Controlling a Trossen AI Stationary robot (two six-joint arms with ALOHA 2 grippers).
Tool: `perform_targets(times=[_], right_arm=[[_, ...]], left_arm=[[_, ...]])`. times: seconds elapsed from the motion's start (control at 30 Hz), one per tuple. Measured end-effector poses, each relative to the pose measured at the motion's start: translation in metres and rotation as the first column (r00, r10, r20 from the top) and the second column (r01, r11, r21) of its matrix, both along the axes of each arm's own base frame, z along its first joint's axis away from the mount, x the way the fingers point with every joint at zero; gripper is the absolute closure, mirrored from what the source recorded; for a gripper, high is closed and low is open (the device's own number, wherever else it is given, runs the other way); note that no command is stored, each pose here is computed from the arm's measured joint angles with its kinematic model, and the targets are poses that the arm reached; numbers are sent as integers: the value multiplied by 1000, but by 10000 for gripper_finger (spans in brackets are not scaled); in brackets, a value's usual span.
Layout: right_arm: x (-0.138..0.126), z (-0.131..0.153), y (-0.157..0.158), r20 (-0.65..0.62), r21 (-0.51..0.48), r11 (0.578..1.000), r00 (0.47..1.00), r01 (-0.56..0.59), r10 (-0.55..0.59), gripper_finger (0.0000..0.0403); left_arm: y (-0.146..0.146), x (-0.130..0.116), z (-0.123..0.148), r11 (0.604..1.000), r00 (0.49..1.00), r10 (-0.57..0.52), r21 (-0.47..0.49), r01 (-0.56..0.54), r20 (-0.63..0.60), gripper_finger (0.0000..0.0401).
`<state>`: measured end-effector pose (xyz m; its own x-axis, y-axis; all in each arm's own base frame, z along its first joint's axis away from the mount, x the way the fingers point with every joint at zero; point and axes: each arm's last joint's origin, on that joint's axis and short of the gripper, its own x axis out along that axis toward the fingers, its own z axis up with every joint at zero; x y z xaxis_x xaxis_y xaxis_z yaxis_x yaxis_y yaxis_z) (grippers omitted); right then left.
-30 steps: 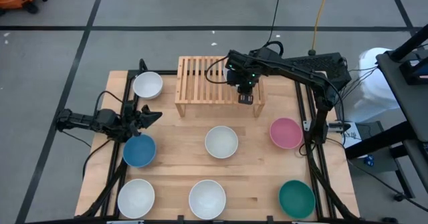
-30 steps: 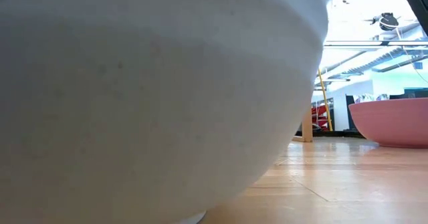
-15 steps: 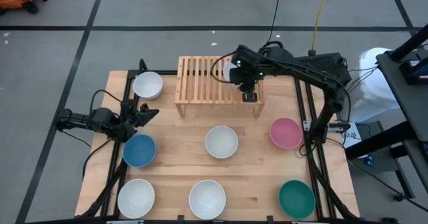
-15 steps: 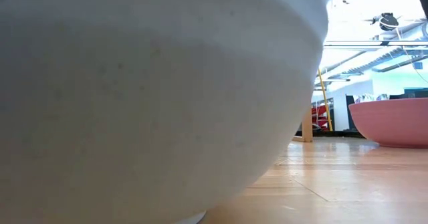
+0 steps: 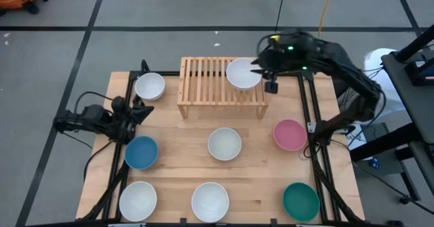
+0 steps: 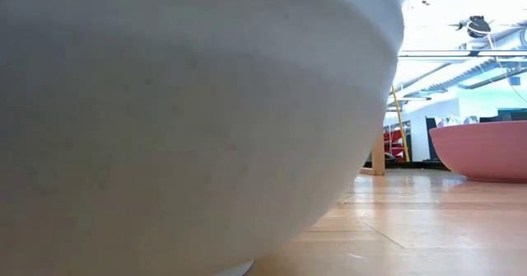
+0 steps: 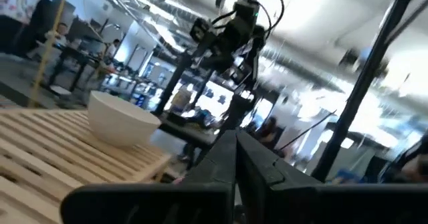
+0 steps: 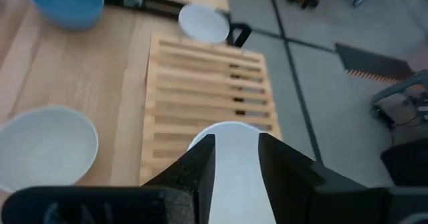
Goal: Place and stack bowls onto a shelf
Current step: Put the white bowl on the shelf
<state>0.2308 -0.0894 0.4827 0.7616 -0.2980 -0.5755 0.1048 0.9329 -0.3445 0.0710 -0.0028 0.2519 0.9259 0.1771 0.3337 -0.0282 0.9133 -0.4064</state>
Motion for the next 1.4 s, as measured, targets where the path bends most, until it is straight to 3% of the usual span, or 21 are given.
perform_targets(times=[0.17,0.27,0.5,0.77,0.97,1.1,1.23,1.4], right_arm=[[-24,15,9,90,26,999,995,35,-37,293],[-36,22,14,122,20,999,992,37,-39,293],[-50,29,19,172,40,998,983,53,-60,293],[-50,31,19,195,27,998,979,50,-54,293],[-53,35,20,207,-51,999,978,19,-8,293],[-58,39,23,230,-69,997,973,17,-1,293],[-67,45,26,268,-86,996,963,16,8,293],[-85,54,33,326,-124,992,945,17,25,293]], left_arm=[[4,-15,29,997,977,60,50,-51,-204,395],[5,-21,51,995,964,80,86,-60,-253,394],[8,-31,103,996,983,81,-32,-88,-166,364],[9,-33,131,995,983,79,-39,-87,-163,296],[5,-15,150,987,971,119,130,-93,-208,275],[2,-2,165,978,956,131,193,-81,-262,274],[-1,14,172,972,908,130,233,-37,-399,274],[-5,39,164,960,751,153,277,41,-642,274]])
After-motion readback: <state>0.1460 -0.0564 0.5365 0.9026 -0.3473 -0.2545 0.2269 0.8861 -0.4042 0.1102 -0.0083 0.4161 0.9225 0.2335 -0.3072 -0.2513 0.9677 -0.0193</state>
